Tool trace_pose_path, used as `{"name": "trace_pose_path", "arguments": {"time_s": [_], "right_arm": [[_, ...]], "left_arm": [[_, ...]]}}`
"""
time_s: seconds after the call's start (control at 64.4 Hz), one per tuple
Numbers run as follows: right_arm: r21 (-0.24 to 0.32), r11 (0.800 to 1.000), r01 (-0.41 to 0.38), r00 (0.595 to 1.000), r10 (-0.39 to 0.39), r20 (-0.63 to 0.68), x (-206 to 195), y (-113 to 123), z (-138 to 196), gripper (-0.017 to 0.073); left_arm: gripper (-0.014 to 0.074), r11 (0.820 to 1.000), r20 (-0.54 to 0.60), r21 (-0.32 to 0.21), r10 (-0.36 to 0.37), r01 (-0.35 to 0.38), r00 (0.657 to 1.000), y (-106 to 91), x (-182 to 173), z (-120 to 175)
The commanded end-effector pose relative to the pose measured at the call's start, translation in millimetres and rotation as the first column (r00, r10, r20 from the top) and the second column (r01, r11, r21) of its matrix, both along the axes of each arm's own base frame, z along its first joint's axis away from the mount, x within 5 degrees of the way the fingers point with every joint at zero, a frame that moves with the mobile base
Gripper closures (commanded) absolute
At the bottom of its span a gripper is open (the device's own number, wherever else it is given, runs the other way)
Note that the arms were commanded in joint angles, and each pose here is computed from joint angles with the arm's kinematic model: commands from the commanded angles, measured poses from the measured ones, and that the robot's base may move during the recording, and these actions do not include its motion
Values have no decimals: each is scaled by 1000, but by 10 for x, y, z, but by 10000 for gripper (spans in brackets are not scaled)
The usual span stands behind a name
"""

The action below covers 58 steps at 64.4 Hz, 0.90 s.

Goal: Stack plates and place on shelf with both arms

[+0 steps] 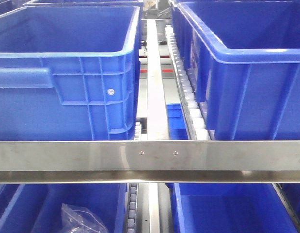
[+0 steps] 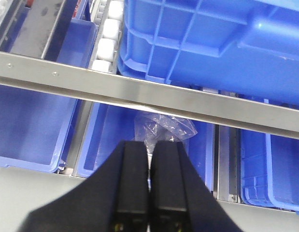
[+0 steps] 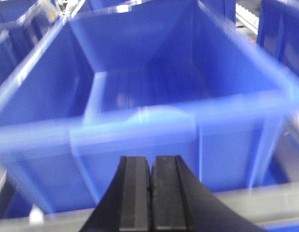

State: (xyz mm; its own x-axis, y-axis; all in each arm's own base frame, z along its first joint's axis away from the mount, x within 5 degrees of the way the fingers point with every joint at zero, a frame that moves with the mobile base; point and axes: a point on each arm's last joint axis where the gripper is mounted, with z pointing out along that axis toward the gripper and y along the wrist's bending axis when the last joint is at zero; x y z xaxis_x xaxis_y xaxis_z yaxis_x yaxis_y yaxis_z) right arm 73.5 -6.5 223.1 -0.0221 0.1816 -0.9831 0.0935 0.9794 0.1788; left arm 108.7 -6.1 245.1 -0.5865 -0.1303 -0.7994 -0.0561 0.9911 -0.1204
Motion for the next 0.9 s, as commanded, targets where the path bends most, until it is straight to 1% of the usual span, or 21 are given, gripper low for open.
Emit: {"name": "trace_pose_path", "arguments": {"time_s": [0.0,0.093,0.155,0.342,0.886], "right_arm": [[-18,1000,-6,991,8,130,-79,13,18,511],[-22,1000,-5,985,9,171,-154,19,-130,511],[-22,1000,-3,984,7,177,-196,21,-135,511],[-22,999,-31,983,35,182,-192,36,-129,511],[-23,999,-31,981,35,192,-192,37,-122,511]], "left_arm": [[503,1000,89,-16,-2,4,996,-11,52,139],[503,1000,89,-16,-2,4,996,-11,52,139],[503,1000,89,-16,-2,4,996,-11,52,139],[503,1000,89,-16,-2,4,996,-11,52,139],[503,1000,89,-16,-2,4,996,-11,52,139]]}}
